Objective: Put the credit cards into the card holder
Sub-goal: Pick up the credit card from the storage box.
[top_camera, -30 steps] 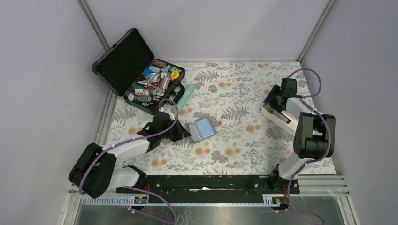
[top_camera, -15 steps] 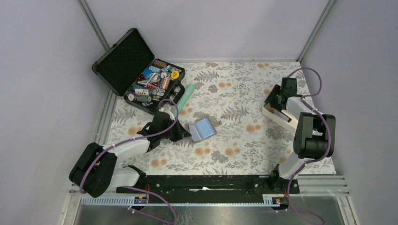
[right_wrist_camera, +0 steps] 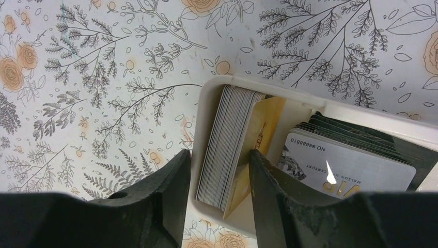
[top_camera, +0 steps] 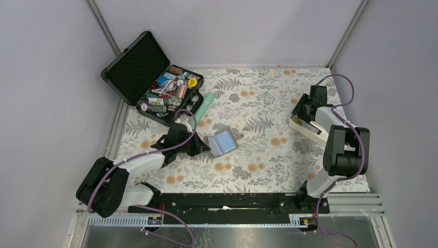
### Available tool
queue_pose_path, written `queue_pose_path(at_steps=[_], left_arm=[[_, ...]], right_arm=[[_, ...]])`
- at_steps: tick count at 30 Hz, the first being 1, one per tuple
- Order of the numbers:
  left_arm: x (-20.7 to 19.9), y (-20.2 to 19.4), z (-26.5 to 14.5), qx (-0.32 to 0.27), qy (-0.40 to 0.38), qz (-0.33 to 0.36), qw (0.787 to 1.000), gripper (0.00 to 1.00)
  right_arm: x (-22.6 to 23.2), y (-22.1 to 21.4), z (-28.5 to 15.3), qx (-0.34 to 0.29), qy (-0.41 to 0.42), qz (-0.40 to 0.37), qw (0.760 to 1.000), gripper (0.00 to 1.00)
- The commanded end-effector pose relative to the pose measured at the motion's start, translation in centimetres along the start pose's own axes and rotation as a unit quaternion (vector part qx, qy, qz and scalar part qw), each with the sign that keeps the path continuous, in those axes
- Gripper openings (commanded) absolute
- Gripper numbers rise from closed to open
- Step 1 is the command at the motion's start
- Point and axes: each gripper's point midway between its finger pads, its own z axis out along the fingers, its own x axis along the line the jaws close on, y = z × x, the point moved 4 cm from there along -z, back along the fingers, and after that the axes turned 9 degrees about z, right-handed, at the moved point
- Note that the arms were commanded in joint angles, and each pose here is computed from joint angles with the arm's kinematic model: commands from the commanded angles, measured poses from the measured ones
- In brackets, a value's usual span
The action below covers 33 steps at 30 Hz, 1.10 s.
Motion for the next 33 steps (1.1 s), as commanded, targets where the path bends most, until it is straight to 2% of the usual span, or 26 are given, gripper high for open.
queue_pose_path(at_steps=[1, 11, 33], left_arm=[[-1.4, 1.4, -0.1, -0.024, -0.032, 0.014, 0.999, 0.0], [-1.4, 1.3, -0.3, -0.027, -0.033, 0.014, 0.999, 0.0], [-1.3, 1.0, -0.3, -0.023, -0.034, 0.014, 0.999, 0.0]], right_arm=[[1.8, 2.6, -2.0, -0.047, 0.027, -0.009, 0.998, 0.27], [1.8, 2.7, -2.4, -0.05, 0.028, -0.012, 0.998, 0.21], [1.5, 2.1, -1.2, -0.035, 0.022, -0.01, 0.999, 0.27]])
